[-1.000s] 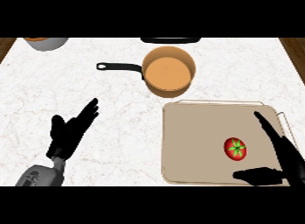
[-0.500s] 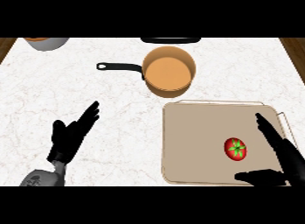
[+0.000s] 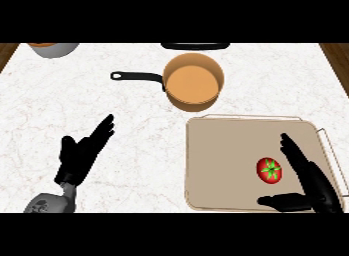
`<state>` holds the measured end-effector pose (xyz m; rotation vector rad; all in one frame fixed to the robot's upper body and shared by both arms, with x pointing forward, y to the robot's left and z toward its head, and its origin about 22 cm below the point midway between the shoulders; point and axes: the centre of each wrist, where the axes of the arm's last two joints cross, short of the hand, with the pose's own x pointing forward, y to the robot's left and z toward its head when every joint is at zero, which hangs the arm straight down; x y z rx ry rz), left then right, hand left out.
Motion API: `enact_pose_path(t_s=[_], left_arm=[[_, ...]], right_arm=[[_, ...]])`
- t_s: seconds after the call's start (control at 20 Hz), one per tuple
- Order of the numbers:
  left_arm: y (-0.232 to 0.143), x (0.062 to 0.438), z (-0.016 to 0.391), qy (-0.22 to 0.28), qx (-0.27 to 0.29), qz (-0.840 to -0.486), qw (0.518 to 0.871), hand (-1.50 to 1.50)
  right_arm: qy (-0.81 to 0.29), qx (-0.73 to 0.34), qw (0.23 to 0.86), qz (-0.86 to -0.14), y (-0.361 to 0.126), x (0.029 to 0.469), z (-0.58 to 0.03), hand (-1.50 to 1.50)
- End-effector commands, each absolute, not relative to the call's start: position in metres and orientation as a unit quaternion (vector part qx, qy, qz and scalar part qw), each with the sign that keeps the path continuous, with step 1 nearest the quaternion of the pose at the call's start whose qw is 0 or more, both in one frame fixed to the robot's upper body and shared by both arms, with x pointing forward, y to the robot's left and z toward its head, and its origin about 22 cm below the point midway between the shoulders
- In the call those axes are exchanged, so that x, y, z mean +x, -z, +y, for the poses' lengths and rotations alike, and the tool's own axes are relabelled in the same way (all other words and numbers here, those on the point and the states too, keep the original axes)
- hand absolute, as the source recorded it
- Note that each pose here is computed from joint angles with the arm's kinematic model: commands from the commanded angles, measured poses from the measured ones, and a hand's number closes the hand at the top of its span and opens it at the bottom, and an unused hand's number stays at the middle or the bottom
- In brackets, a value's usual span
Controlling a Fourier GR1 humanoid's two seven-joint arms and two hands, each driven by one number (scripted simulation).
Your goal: Pick the tomato from the tray and place it in the pot
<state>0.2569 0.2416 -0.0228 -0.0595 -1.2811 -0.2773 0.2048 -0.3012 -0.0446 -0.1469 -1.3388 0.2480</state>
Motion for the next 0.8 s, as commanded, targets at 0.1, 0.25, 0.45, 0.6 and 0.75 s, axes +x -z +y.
enact_pose_path(t_s=[0.1, 0.25, 0.45, 0.6, 0.75], left_arm=[[0.021, 0.256, 0.242, 0.133, -0.027, -0.600, 0.788, 0.00], [0.025, 0.259, 0.237, 0.131, -0.037, -0.595, 0.792, 0.00], [0.022, 0.265, 0.250, 0.133, -0.019, -0.599, 0.790, 0.00], [0.027, 0.257, 0.245, 0.133, -0.024, -0.591, 0.795, 0.00], [0.025, 0.255, 0.248, 0.138, -0.031, -0.600, 0.788, 0.00]], right_arm=[[-0.091, -0.037, 0.783, -0.614, 0.085, 0.209, -0.305, -1.50], [-0.190, -0.086, 0.750, -0.628, 0.078, 0.223, -0.289, 1.50], [-0.133, -0.052, 0.762, -0.632, 0.106, 0.193, -0.295, 1.50], [-0.129, -0.029, 0.756, -0.641, 0.108, 0.201, -0.286, 1.50], [-0.087, -0.022, 0.747, -0.659, 0.122, 0.181, -0.284, 1.50]])
